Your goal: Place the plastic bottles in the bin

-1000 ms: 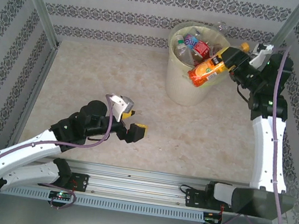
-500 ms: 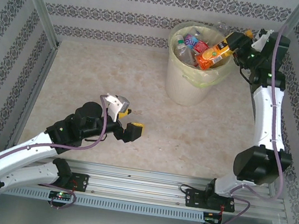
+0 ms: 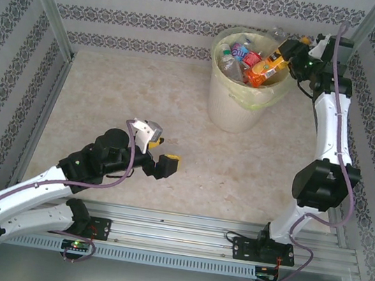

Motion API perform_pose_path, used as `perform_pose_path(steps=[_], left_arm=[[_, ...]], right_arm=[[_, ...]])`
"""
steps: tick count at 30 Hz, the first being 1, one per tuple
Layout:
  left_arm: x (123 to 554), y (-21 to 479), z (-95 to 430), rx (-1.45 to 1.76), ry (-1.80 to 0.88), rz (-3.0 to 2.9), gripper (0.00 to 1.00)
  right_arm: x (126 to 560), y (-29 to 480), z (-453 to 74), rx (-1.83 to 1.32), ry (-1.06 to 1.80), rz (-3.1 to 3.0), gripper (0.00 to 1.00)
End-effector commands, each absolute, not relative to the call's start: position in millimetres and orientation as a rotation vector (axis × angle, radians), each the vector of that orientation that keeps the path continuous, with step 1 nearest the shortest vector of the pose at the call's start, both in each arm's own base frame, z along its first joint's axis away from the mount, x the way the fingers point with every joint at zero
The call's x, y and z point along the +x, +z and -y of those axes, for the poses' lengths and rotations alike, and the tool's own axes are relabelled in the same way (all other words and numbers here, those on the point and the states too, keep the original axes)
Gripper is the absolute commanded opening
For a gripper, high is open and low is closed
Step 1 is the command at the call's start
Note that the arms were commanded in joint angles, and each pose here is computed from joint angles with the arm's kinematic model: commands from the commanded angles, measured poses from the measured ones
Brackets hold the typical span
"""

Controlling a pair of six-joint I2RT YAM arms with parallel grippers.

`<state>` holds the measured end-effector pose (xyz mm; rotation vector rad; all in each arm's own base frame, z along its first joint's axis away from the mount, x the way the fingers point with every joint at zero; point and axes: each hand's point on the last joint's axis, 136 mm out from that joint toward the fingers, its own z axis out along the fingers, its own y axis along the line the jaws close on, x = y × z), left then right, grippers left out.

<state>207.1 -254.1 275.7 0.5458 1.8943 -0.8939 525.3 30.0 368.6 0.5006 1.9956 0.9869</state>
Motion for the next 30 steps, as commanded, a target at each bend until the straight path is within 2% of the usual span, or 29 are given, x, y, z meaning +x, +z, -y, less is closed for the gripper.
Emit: perform_pose_path(steps=[1,4,8,12,25,30], left_arm=[[203,273,254,0.547,-0.895,-1.907,1.00],[204,271,254,0.545,-0.887,-1.913,1.00],[204,269,255,0.548,-0.893,-1.919,1.00],[204,270,256,0.550,-0.900,-1.918,1.00],[203,272,257,0.556,-0.898,-1.920,1.00],[204,270,260,0.563,-0.903,-1.923,1.00]], right_arm=[[522,373,-43,0.421,0.983,-2.028,0.58],[521,369,-45,0.411,0.968,-2.057,0.64],[517,370,-40,0.410,0.914,-2.074,0.77],[511,382,-31,0.410,0.831,-2.061,0.81],[486,395,39,0.550,0.368,-2.035,0.83],[494,396,20,0.452,0.473,-2.057,0.70]])
